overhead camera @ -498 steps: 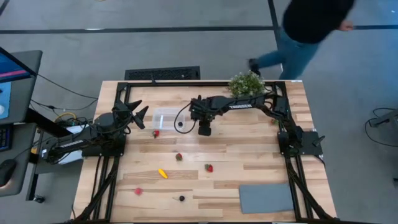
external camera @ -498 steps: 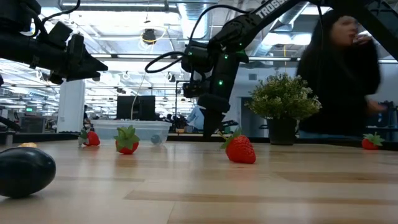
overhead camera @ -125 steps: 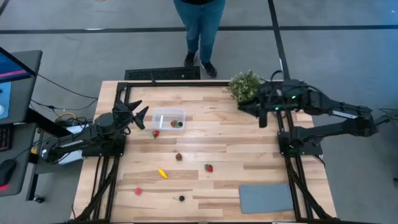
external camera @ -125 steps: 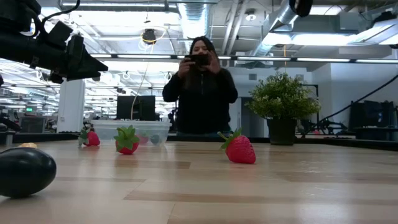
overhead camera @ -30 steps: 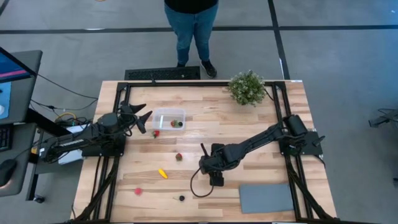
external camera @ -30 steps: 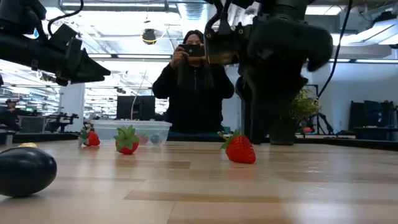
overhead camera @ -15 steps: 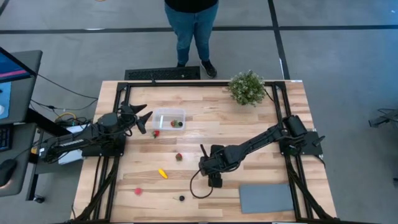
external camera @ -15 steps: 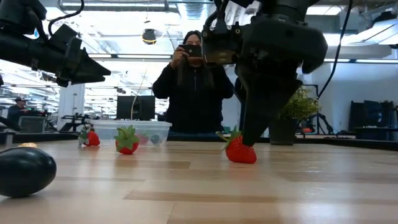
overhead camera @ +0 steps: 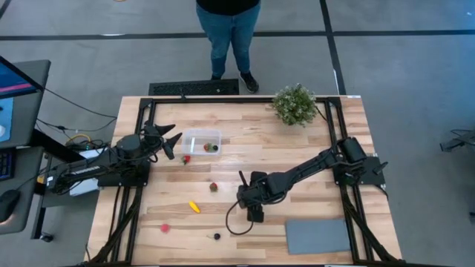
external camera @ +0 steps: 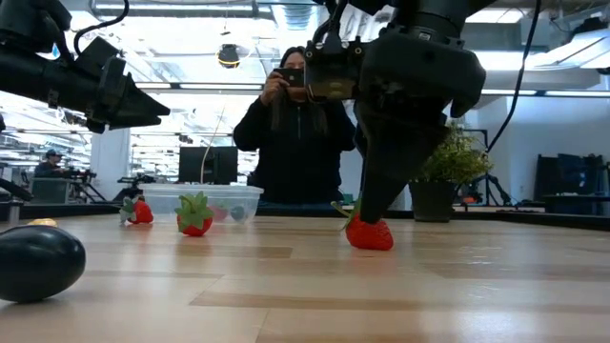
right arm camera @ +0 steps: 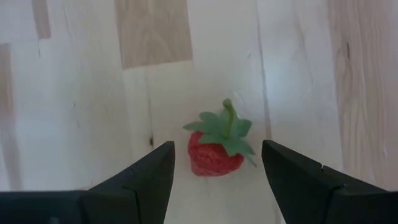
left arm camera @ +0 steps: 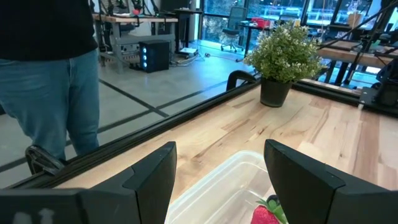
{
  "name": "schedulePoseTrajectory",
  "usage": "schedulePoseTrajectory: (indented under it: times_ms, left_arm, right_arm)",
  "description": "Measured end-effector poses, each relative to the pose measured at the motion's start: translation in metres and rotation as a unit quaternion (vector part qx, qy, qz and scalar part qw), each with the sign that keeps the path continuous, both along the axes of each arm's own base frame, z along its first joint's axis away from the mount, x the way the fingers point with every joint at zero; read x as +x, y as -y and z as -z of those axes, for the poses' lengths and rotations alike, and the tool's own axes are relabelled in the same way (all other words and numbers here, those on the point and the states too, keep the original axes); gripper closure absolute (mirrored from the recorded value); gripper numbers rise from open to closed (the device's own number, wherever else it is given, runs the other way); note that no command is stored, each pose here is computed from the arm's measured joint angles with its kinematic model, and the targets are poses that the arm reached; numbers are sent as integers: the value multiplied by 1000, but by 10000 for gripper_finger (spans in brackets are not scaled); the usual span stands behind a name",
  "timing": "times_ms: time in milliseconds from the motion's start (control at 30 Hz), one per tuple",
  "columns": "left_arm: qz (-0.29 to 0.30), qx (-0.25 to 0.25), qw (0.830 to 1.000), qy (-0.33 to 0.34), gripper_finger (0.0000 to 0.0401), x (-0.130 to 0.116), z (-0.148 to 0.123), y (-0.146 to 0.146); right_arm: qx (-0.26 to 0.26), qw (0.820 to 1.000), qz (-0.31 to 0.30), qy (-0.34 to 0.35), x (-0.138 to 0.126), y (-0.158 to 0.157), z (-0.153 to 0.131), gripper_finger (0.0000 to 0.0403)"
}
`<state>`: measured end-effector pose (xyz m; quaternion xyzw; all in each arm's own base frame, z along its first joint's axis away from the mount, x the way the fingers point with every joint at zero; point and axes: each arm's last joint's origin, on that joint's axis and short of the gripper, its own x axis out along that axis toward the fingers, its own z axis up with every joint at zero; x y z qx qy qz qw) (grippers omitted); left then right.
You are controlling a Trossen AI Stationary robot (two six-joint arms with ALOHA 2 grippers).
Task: Pick and placing Produce into tupperware
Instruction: Put the bottom strawberry into the transparent bin
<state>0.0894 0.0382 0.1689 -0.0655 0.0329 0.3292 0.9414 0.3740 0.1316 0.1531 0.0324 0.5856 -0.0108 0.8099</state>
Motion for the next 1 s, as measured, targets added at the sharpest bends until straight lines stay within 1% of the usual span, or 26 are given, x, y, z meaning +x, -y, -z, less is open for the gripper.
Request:
schedulePoseTrajectory:
  times_ms: [500,567,633,700,1000]
  left_arm:
    - [-1,-4,1000,3,165,0,0,0]
    - [-1,-4,1000,3,165,0,0,0]
    - [-1,-4,1000,3,165,0,0,0]
    - [-1,-4,1000,3,165,0,0,0]
    - [-1,-4,1000,3,165,0,0,0]
  right_arm:
    - [1,1000,-5,4,1,0,0,138]
    - [1,1000,-4,3,4,-1,7,138]
    - [-5,1000,-5,-23,1,0,15,138]
    - [3,1000,-8,-30,4,-2,21,138]
    - [-1,999,-4,-33,8,-1,21,138]
